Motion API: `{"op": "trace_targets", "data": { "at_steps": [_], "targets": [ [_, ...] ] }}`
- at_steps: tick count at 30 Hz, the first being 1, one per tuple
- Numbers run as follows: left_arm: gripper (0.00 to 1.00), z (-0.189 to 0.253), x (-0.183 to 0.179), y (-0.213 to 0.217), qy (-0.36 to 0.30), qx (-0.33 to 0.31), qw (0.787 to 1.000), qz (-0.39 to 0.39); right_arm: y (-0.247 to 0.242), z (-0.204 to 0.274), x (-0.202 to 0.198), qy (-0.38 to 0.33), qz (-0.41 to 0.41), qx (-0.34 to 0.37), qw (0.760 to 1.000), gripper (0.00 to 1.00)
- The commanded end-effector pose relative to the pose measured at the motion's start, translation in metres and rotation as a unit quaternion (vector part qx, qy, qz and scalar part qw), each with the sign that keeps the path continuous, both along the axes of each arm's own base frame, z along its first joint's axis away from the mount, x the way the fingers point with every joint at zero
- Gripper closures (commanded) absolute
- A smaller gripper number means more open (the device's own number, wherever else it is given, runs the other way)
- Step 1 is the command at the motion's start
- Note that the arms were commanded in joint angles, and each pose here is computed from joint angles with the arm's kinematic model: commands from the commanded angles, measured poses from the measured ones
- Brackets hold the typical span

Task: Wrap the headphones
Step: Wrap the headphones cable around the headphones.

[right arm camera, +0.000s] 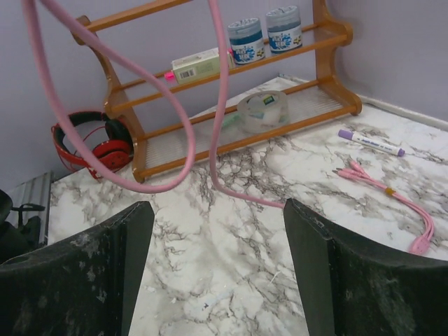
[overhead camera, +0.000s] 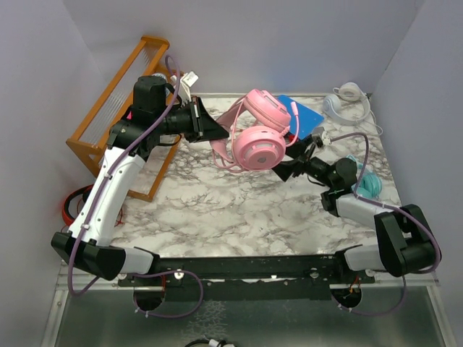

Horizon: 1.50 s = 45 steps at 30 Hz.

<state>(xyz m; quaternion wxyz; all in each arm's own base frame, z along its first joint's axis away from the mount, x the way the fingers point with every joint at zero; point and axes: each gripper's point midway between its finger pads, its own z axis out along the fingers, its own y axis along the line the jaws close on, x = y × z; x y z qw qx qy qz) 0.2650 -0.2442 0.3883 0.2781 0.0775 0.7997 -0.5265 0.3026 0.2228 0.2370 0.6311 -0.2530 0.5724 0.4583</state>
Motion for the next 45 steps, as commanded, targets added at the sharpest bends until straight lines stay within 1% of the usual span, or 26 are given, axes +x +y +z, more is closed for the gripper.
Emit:
{"op": "trace_targets", "data": {
  "at_steps": [1, 9, 12, 15, 19, 20, 22, 23, 25, 27, 28, 31, 33, 34, 35, 39, 41, 43, 44, 45],
  "targets": [
    [1.00, 0.043, -0.018, 0.001, -0.040, -0.045, 0.998, -0.016, 0.011, 0.010, 0.003, -0.042, 0.025, 0.002, 0.999, 0.18],
    [1.00, 0.053, -0.019, 0.001, -0.045, -0.057, 0.997, -0.011, 0.021, 0.001, 0.020, -0.056, 0.025, -0.013, 0.998, 0.18],
    [1.00, 0.055, -0.020, 0.001, -0.045, -0.060, 0.997, -0.009, 0.027, 0.001, 0.027, -0.064, 0.029, -0.013, 0.997, 0.22],
    [1.00, 0.056, -0.020, 0.001, -0.045, -0.063, 0.997, -0.008, 0.034, 0.001, 0.034, -0.068, 0.035, -0.010, 0.997, 0.29],
    [1.00, 0.059, -0.021, 0.001, -0.047, -0.067, 0.997, -0.008, 0.039, 0.003, 0.041, -0.072, 0.035, -0.004, 0.997, 0.34],
    [1.00, 0.060, -0.021, 0.002, -0.047, -0.068, 0.997, -0.008, 0.040, 0.003, 0.044, -0.073, 0.034, -0.001, 0.997, 0.37],
    [1.00, 0.062, -0.021, 0.001, -0.048, -0.070, 0.996, -0.007, 0.041, 0.004, 0.047, -0.073, 0.033, 0.004, 0.997, 0.46],
    [1.00, 0.063, -0.021, 0.001, -0.049, -0.071, 0.996, -0.007, 0.041, 0.005, 0.049, -0.074, 0.034, 0.006, 0.997, 0.49],
    [1.00, 0.065, -0.021, 0.001, -0.049, -0.074, 0.996, -0.007, 0.043, 0.006, 0.050, -0.072, 0.037, 0.009, 0.997, 0.57],
    [1.00, 0.067, -0.022, 0.001, -0.050, -0.076, 0.996, -0.009, 0.043, 0.006, 0.050, -0.072, 0.039, 0.013, 0.997, 0.60],
    [1.00, 0.067, -0.022, 0.000, -0.050, -0.077, 0.996, -0.010, 0.043, 0.006, 0.049, -0.071, 0.039, 0.015, 0.997, 0.63],
    [1.00, 0.066, -0.021, 0.000, -0.049, -0.077, 0.996, -0.009, 0.042, 0.007, 0.050, -0.067, 0.037, 0.019, 0.997, 0.80],
    [1.00, 0.066, -0.020, 0.000, -0.048, -0.078, 0.996, -0.009, 0.041, 0.008, 0.050, -0.063, 0.033, 0.020, 0.997, 0.94],
    [1.00, 0.067, -0.020, 0.000, -0.050, -0.078, 0.996, -0.009, 0.040, 0.007, 0.052, -0.059, 0.027, 0.020, 0.998, 0.98],
    [1.00, 0.068, -0.019, 0.000, -0.051, -0.078, 0.996, -0.006, 0.038, 0.007, 0.054, -0.053, 0.018, 0.022, 0.998, 0.99],
    [1.00, 0.079, -0.011, 0.009, -0.061, -0.085, 0.994, 0.021, 0.003, -0.004, 0.079, 0.014, -0.075, 0.067, 0.995, 0.99],
    [1.00, 0.087, -0.005, 0.020, -0.064, -0.096, 0.992, 0.044, -0.030, -0.022, 0.096, 0.079, -0.126, 0.104, 0.983, 0.99],
    [1.00, 0.095, 0.001, 0.030, -0.068, -0.110, 0.990, 0.061, -0.066, -0.053, 0.112, 0.160, -0.177, 0.142, 0.961, 0.99],
    [1.00, 0.098, 0.005, 0.035, -0.068, -0.116, 0.988, 0.074, -0.083, -0.069, 0.118, 0.200, -0.201, 0.157, 0.946, 0.99],
    [1.00, 0.102, 0.008, 0.040, -0.071, -0.124, 0.986, 0.085, -0.099, -0.090, 0.122, 0.248, -0.226, 0.169, 0.927, 0.99]
  ]
}}
